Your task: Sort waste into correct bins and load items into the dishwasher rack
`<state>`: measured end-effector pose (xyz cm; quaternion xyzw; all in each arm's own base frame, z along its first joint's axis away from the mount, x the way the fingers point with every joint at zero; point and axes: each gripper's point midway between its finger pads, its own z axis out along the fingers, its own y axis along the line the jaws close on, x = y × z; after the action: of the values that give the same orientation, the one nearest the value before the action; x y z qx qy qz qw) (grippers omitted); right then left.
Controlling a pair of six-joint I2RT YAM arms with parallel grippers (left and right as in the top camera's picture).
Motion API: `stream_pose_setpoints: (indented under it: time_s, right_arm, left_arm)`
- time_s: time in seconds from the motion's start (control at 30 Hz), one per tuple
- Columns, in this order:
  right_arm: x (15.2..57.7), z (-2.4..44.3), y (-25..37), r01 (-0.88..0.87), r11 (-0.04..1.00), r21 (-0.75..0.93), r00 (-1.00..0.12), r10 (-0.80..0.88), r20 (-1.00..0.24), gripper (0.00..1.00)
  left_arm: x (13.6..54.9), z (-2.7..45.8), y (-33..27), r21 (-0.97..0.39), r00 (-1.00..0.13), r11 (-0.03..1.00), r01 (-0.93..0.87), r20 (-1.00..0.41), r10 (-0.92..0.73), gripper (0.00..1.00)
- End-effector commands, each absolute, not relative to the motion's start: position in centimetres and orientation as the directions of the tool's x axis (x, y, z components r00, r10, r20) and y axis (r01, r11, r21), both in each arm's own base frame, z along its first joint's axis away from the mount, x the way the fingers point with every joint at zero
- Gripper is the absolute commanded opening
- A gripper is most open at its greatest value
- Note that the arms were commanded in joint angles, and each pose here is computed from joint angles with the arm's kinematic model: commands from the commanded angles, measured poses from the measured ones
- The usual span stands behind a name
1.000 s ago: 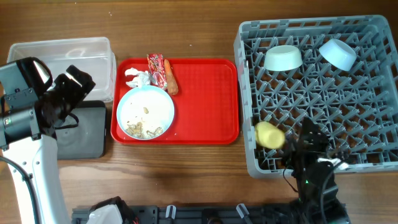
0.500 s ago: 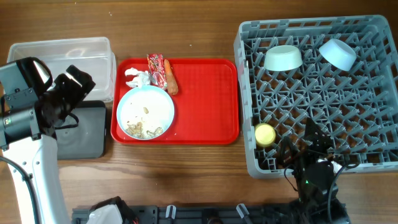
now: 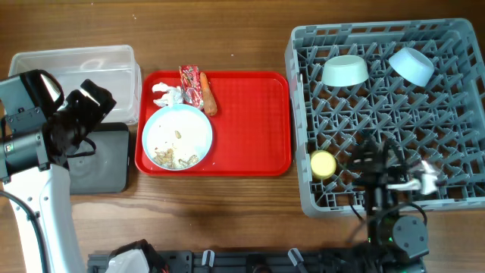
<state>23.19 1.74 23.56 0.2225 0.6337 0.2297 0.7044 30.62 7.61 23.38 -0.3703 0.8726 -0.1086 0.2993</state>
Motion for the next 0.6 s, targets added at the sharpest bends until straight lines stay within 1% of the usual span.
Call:
stream_pose_setpoints:
  time_s: [0.0, 0.07, 0.17, 0.23, 0.27, 0.37, 0.47, 0.5, 0.57]
  right_arm:
    - [23.0, 22.2, 5.0, -0.168, 0.984, -0.064, 0.054, -0.055, -0.997, 1.0]
    - [22.5, 21.2, 7.3, -0.299, 0.941, -0.159, 0.05, -0.15, -0.987, 1.0]
    - [22.4, 22.0, 7.4, -0.291, 0.929, -0.227, 0.101, -0.206, -0.973, 1.0]
    - [22.4, 21.1, 7.4, -0.296, 0.918, -0.263, 0.079, -0.251, -0.965, 1.0]
    - [22.4, 20.3, 7.4, -0.304, 0.916, -0.263, 0.05, -0.26, -0.964, 1.0]
    - [22.1, 16.8, 7.2, -0.34, 0.903, -0.261, -0.081, -0.305, -0.949, 1.0]
    - [20.7, 11.7, 6.8, -0.393, 0.885, -0.25, -0.268, -0.37, -0.889, 1.0]
    - [20.2, 10.6, 6.6, -0.404, 0.881, -0.245, -0.311, -0.384, -0.869, 1.0]
    - [20.0, 10.2, 6.5, -0.408, 0.88, -0.243, -0.326, -0.389, -0.861, 1.0]
  left_arm:
    - [30.7, 23.8, 7.9, -0.412, -0.535, 0.7, -0.583, -0.454, -0.712, 1.0]
    - [30.7, 23.8, 7.9, -0.412, -0.535, 0.7, -0.583, -0.454, -0.712, 1.0]
    - [30.7, 23.8, 7.9, -0.412, -0.535, 0.7, -0.583, -0.454, -0.712, 1.0]
    - [30.7, 23.8, 7.9, -0.412, -0.535, 0.7, -0.583, -0.454, -0.712, 1.0]
    - [30.7, 23.8, 7.9, -0.412, -0.535, 0.7, -0.583, -0.454, -0.712, 1.0]
    - [30.7, 23.8, 7.9, -0.412, -0.535, 0.7, -0.583, -0.454, -0.712, 1.0]
    - [30.7, 23.8, 7.9, -0.412, -0.535, 0.7, -0.583, -0.454, -0.712, 1.0]
    - [30.7, 23.8, 7.9, -0.412, -0.535, 0.7, -0.583, -0.454, -0.712, 1.0]
    - [30.7, 23.8, 7.9, -0.412, -0.535, 0.7, -0.583, -0.454, -0.712, 1.0]
